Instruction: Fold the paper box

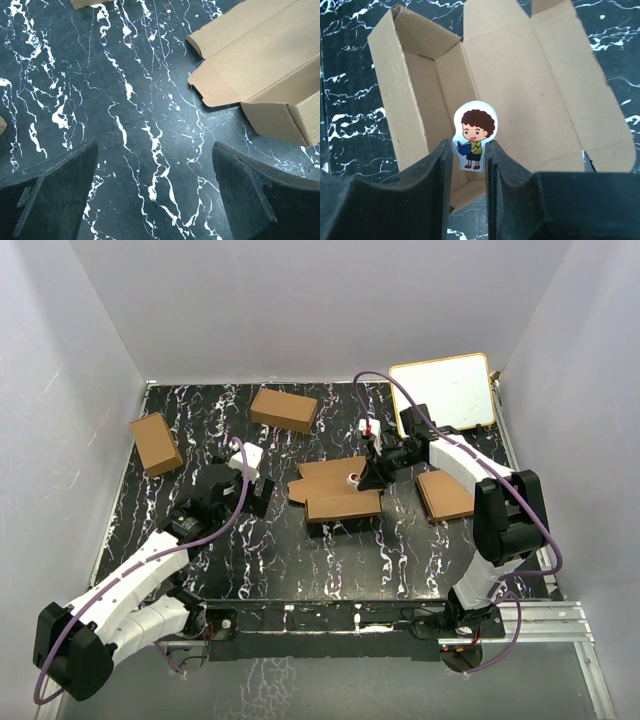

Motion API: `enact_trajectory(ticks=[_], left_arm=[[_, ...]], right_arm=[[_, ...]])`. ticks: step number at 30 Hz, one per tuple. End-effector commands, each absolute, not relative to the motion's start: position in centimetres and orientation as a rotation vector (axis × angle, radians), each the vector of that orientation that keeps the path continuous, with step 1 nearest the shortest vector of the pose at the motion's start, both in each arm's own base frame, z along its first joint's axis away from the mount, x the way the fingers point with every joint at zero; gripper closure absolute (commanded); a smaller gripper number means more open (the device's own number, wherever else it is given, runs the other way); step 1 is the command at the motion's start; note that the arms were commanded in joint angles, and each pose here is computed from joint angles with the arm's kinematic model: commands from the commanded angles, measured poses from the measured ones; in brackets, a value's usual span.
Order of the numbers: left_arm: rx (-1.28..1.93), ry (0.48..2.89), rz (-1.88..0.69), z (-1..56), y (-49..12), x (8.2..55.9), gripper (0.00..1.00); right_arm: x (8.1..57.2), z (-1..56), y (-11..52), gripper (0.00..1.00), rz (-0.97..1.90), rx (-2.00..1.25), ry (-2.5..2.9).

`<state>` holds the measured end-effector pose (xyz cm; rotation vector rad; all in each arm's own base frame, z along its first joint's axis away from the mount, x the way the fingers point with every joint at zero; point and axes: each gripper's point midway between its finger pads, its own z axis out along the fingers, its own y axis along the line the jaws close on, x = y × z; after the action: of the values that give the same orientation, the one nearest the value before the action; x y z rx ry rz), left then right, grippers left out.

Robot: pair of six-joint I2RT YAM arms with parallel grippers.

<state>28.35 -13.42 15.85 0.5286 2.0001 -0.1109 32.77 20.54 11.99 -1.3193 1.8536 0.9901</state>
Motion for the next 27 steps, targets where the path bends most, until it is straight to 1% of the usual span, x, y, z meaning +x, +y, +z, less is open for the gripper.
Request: enact_trajectory(ticks=[1, 13, 20, 27], left_arm=[[0.515, 1.988, -0.091, 16.6, -13.0, 28.6, 0.05], [0.519, 1.993, -0.093, 16.4, -13.1, 28.6, 0.05], [0.519, 1.997, -0.092, 16.2, -13.0, 28.7, 0.05], [0.517, 1.997, -0.091, 16.3, -13.0, 28.7, 0.05]], right_arm=[[32.5, 12.4, 21.2, 0.92, 0.988, -1.404, 1.777], [28.8, 11.8, 22.2, 0.92, 1.056, -1.574, 1.692], [27.3, 10.2, 22.4, 0.92, 1.023, -1.671, 1.698], [25.4, 8.9, 22.5, 0.87, 1.009, -1.767, 1.685]])
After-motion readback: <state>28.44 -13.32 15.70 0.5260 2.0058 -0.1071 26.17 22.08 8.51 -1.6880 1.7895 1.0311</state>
